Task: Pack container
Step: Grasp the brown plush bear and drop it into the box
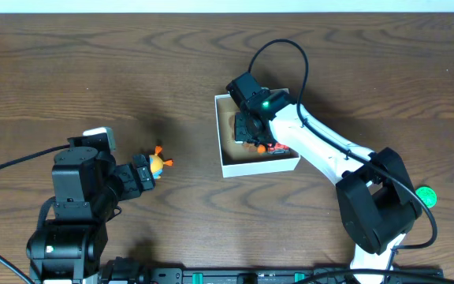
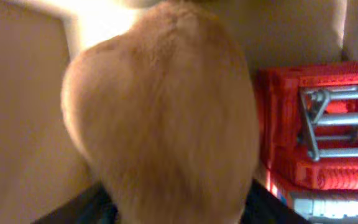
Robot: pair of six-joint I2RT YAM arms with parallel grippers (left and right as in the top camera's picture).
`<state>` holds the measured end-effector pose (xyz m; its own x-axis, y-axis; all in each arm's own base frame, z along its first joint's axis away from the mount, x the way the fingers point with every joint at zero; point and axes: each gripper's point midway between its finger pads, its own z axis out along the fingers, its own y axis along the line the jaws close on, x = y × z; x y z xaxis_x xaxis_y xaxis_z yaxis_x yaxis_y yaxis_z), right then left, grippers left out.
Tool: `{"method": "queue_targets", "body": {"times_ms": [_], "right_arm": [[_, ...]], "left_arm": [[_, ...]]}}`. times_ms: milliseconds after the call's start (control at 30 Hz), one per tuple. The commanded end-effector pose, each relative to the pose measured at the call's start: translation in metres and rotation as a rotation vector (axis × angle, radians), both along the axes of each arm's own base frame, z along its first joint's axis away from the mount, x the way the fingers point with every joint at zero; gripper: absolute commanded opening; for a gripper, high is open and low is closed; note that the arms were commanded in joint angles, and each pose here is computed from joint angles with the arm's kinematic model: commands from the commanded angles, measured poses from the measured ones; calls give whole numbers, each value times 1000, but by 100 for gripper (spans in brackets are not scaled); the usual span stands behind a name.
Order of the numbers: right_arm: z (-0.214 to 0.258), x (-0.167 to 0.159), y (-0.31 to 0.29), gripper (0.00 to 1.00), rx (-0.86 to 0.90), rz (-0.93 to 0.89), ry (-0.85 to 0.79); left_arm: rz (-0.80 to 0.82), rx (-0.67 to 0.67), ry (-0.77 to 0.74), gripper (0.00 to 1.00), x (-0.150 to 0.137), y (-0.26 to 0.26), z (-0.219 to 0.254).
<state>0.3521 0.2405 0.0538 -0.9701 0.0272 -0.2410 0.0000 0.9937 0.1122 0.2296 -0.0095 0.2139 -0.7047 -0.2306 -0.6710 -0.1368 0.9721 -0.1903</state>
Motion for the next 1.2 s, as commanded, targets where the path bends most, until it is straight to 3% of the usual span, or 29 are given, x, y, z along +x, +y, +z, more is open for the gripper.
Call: {"method": "queue_targets", "body": {"times_ms": [0, 167, 367, 500, 767, 1167], "right_arm": [[56, 15, 8, 65, 49, 82, -114], [147, 23, -3, 90, 96, 91, -284], [231, 15, -112, 99, 87, -209, -423], [243, -12, -213, 99, 36, -492, -384], [191, -81, -360, 99, -57, -963, -149], [31, -143, -414, 99, 3, -1233, 95]], "left_arm": [[-3, -9, -15, 98, 1, -1, 7], [-3, -9, -12, 98, 0, -1, 6], [-3, -9, -12, 98, 0, -1, 6], [-3, -9, -12, 98, 0, -1, 6], [-3, -9, -12, 98, 0, -1, 6], [-3, -9, -11, 98, 0, -1, 6]]}}
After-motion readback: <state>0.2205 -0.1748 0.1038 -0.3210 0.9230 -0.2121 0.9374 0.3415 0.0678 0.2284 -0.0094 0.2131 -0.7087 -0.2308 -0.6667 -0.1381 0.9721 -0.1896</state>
